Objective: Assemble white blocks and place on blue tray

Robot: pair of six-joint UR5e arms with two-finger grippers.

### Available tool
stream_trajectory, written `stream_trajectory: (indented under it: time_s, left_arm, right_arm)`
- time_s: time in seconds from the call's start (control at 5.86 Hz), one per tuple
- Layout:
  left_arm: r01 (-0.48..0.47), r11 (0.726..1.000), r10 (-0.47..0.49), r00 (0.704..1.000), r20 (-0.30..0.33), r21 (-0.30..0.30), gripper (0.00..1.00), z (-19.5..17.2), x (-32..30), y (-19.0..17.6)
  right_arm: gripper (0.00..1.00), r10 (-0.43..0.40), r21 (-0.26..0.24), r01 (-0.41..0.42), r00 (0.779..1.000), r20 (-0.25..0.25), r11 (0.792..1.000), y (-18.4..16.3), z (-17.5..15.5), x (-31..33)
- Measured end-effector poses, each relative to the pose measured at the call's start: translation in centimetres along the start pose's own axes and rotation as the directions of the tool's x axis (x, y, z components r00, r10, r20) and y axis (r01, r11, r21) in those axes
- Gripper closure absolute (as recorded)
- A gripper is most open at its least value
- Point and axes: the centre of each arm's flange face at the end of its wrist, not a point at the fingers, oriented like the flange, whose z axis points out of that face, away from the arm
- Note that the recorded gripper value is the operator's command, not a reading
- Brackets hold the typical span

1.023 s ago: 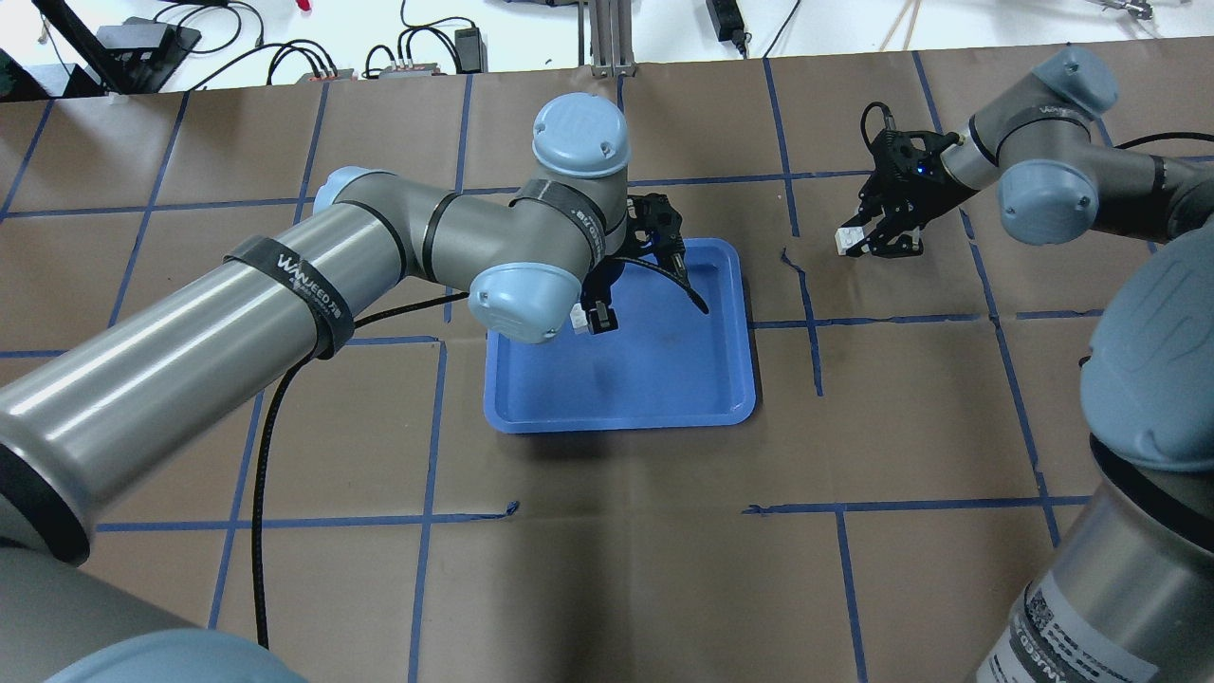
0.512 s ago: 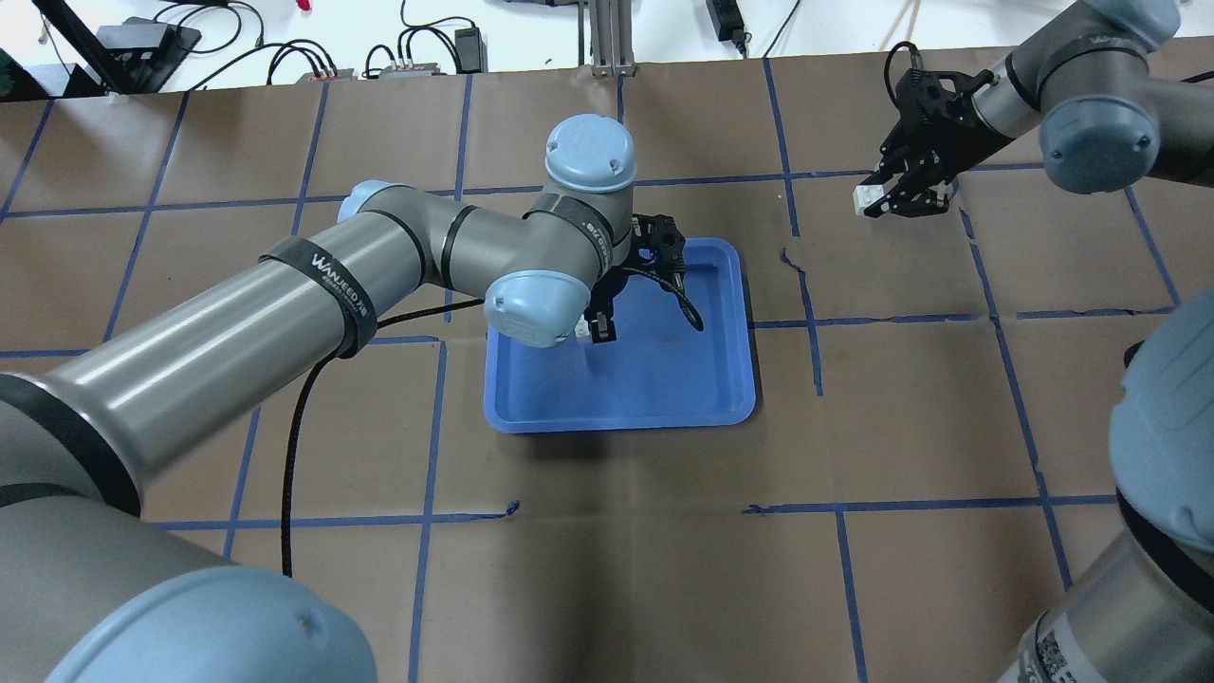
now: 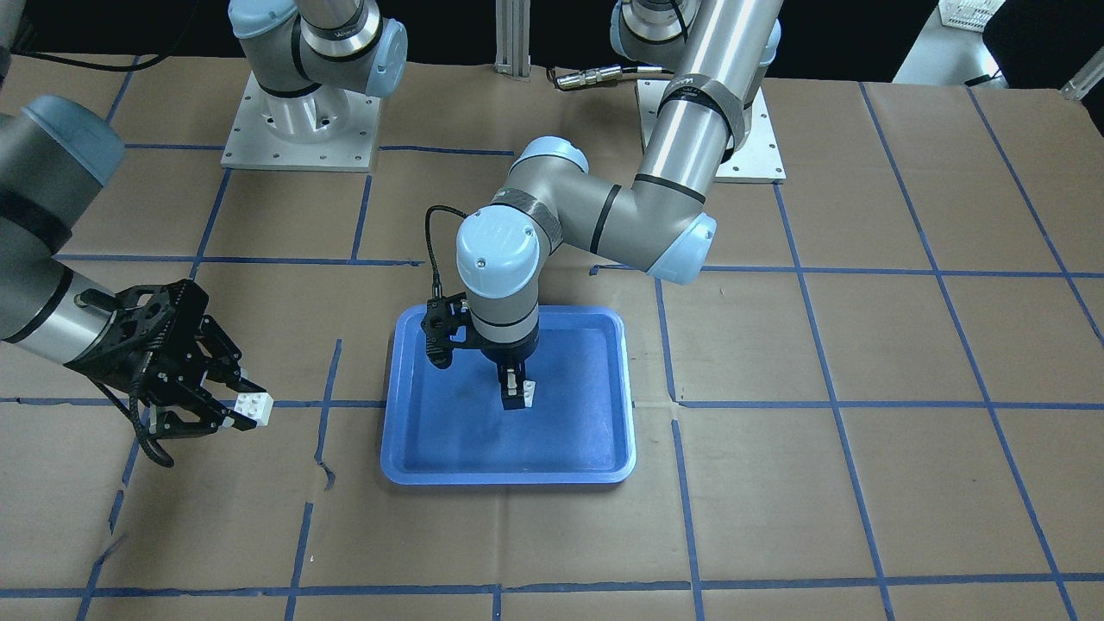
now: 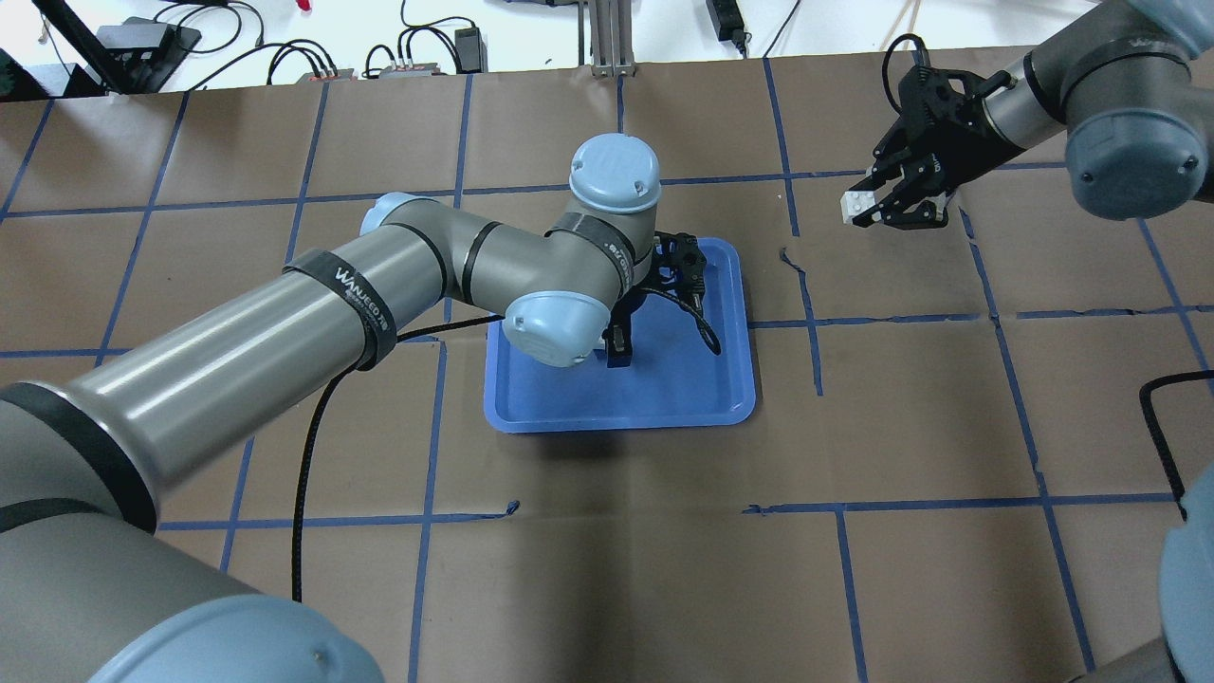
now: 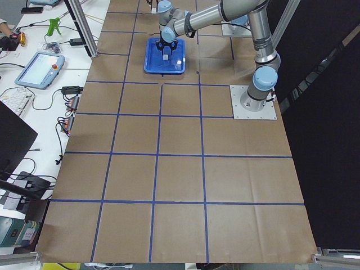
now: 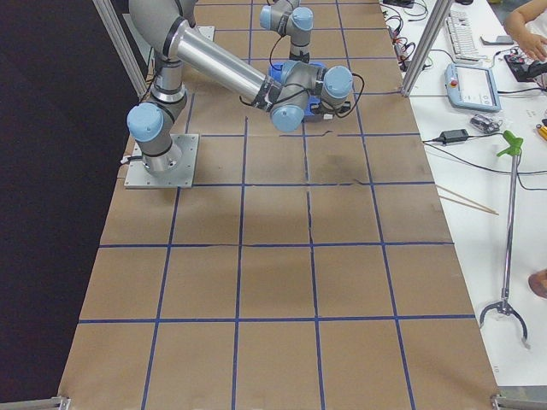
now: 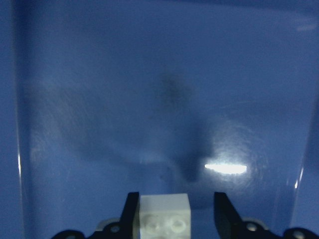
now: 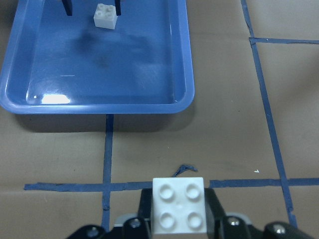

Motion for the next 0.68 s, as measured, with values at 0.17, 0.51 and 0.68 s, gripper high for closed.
stream_trajectory:
  time_s: [0.17, 0.51, 0.68]
  left_arm:
    - [0.000, 1.000, 0.000, 1.000, 0.006, 0.003, 0.02, -0.6, 0.1, 0.0]
    - [0.032, 0.999, -0.033, 0.999, 0.036, 0.013, 0.02, -5.0, 0.0, 1.0]
    - [0.101, 0.995, -0.102, 0.994, 0.034, 0.024, 0.02, -8.4, -0.1, 3.1]
  right_arm:
    - [0.82, 0.001, 0.004, -0.001, 1.000, 0.001, 1.000, -0.2, 0.0, -0.3]
    - [0.81, 0.003, 0.004, -0.003, 1.000, 0.004, 1.000, -0.2, 0.1, -0.5]
    - [0.81, 0.005, 0.004, -0.005, 1.000, 0.007, 1.000, -0.2, 0.2, -0.6]
